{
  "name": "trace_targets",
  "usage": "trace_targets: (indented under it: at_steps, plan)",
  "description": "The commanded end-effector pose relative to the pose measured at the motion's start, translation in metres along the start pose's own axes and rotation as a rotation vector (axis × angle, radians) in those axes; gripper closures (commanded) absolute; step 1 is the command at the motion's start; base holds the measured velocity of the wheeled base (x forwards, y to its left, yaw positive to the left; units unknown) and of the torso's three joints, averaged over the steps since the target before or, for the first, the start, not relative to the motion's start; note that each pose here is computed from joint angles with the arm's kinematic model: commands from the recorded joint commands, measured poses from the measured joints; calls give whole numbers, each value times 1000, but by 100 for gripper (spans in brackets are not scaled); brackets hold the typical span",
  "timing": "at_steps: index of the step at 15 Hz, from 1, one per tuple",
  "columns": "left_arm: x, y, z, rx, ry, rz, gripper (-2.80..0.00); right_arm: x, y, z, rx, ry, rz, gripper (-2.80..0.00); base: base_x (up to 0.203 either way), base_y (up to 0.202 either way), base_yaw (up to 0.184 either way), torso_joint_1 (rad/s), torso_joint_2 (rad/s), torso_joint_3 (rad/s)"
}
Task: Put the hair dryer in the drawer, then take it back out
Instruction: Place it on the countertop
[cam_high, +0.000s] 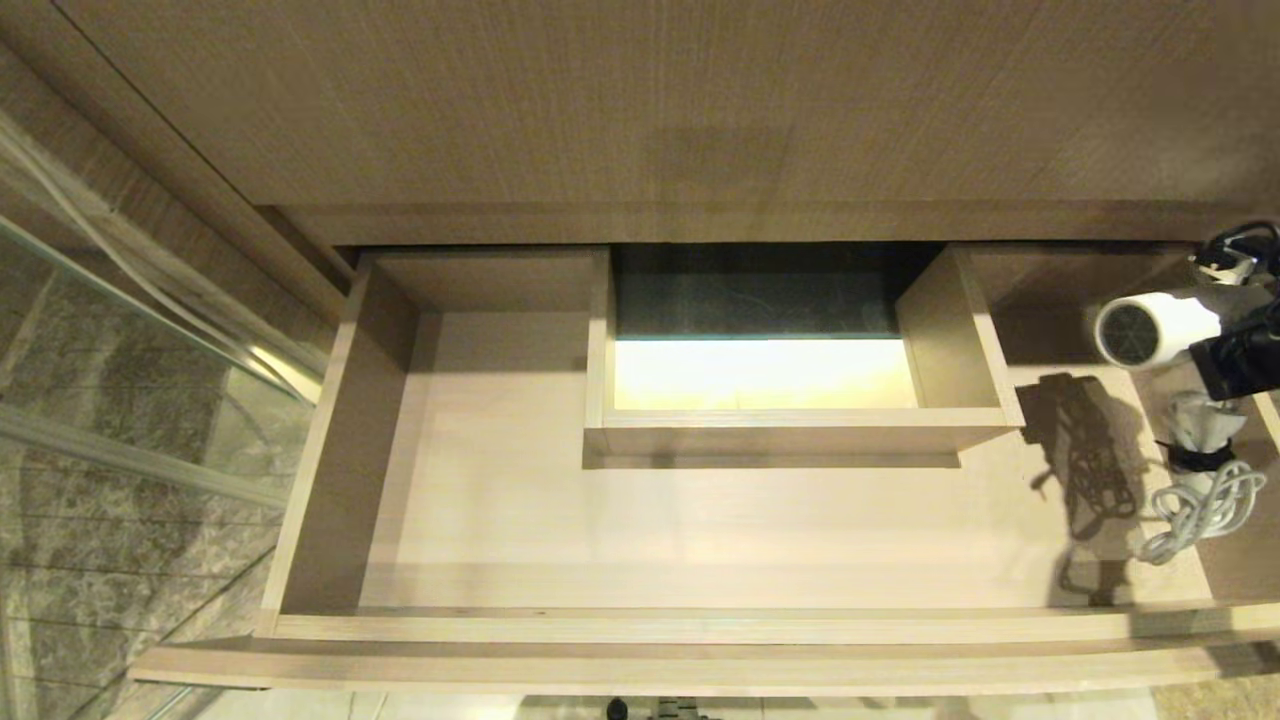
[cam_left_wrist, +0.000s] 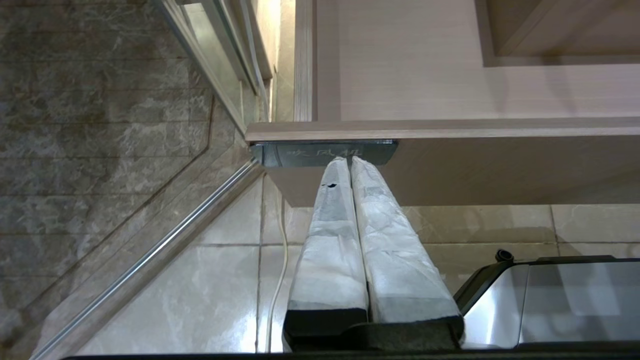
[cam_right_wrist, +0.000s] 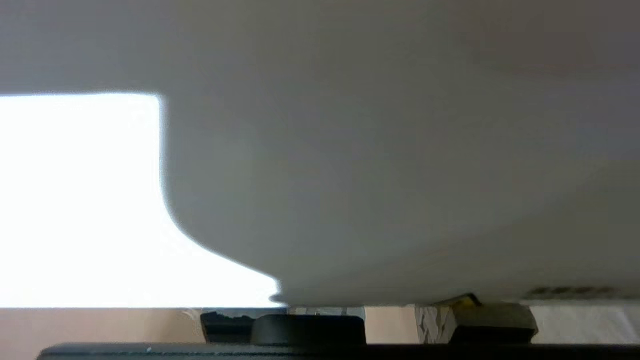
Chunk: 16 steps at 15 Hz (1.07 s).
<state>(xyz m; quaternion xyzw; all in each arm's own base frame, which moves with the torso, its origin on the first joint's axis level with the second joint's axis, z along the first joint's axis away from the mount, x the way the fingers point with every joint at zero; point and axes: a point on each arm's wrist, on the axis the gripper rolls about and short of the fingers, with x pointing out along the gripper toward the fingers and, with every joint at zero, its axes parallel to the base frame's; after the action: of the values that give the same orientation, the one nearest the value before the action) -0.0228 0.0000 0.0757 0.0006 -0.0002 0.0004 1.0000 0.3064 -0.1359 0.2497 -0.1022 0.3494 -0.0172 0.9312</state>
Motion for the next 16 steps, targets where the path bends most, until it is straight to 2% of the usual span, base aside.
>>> trace_targets:
  at_steps: [1, 10, 16]
  plan:
    - [0, 0, 0, 0, 0, -1, 0, -7, 5, -6, -13, 13, 10, 0, 0, 0, 0, 0, 0, 0]
    - [0, 0, 0, 0, -1, -1, 0, -65, 29, -13, -44, -83, 32, 0, 0, 0, 0, 0, 0, 0]
    - [0, 0, 0, 0, 0, 1, 0, -120, 50, -19, -159, -178, -4, 0, 0, 0, 0, 0, 0, 0]
